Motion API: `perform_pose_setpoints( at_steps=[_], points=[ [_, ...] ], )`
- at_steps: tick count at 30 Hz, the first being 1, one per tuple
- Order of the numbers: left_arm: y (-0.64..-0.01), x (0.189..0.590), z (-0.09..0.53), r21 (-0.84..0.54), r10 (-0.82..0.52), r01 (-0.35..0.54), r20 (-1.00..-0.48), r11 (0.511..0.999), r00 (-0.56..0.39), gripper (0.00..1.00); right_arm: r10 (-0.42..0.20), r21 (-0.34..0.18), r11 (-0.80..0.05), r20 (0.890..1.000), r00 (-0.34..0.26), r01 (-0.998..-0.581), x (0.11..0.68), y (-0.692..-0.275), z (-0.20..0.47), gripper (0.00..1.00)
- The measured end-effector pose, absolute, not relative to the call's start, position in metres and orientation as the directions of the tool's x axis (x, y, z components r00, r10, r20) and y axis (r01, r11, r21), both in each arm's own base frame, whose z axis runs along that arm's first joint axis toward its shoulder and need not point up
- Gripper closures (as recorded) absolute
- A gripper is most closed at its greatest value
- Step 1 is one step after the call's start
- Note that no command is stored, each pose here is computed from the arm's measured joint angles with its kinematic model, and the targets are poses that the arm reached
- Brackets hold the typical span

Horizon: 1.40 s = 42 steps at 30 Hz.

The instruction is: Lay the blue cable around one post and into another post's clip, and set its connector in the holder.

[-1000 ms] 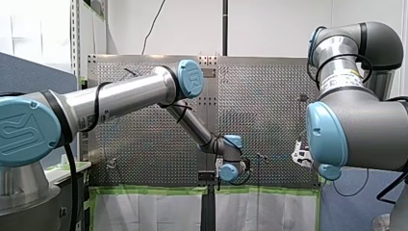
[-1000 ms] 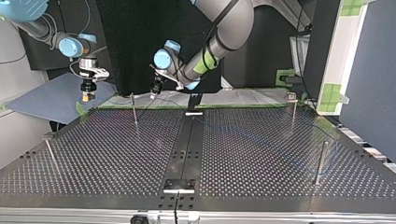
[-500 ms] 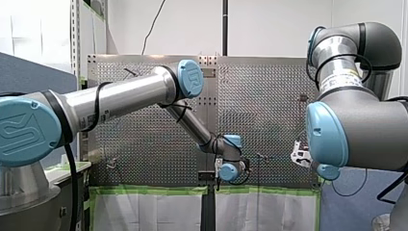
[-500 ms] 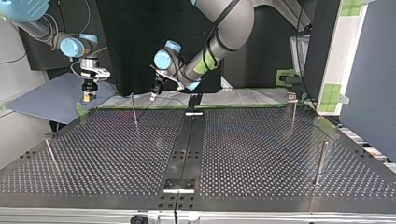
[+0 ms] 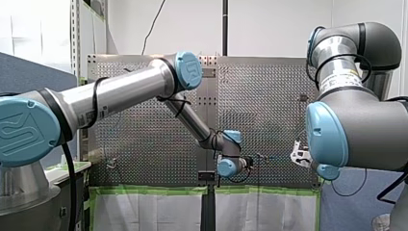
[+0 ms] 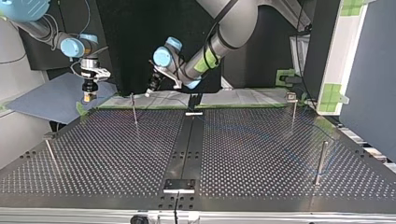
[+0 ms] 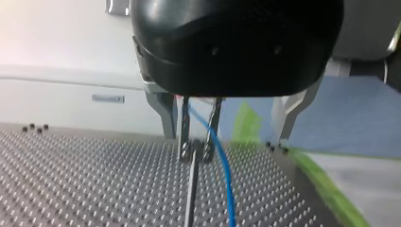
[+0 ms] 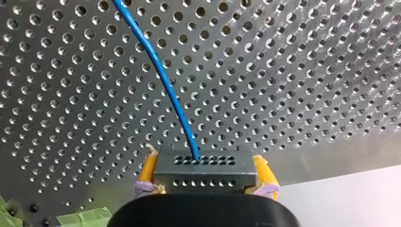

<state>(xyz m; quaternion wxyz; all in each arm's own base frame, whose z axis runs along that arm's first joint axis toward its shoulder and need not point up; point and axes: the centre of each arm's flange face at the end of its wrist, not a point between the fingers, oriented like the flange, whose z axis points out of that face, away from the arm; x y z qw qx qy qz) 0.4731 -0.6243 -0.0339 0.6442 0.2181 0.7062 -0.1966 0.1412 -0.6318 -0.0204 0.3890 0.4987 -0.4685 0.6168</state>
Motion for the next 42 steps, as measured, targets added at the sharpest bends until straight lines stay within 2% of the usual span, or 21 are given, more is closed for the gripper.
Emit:
perform_pose_setpoints(
  at_steps=[12,42],
  points=[
    [-0.628,0.460,-0.037,-0.004,0.070,0.633,-0.993,0.774,-0.092,0.00,0.009,-0.198,-0.262,0.978,-0.208,-0.945,0.143,-0.631,-0.021,1.00],
    [-0.629,0.458,-0.038,-0.009,0.066,0.633,-0.993,0.774,-0.094,0.00,0.003,-0.208,-0.280,0.976,-0.217,-0.937,0.153,-0.629,-0.022,1.00]
  ],
)
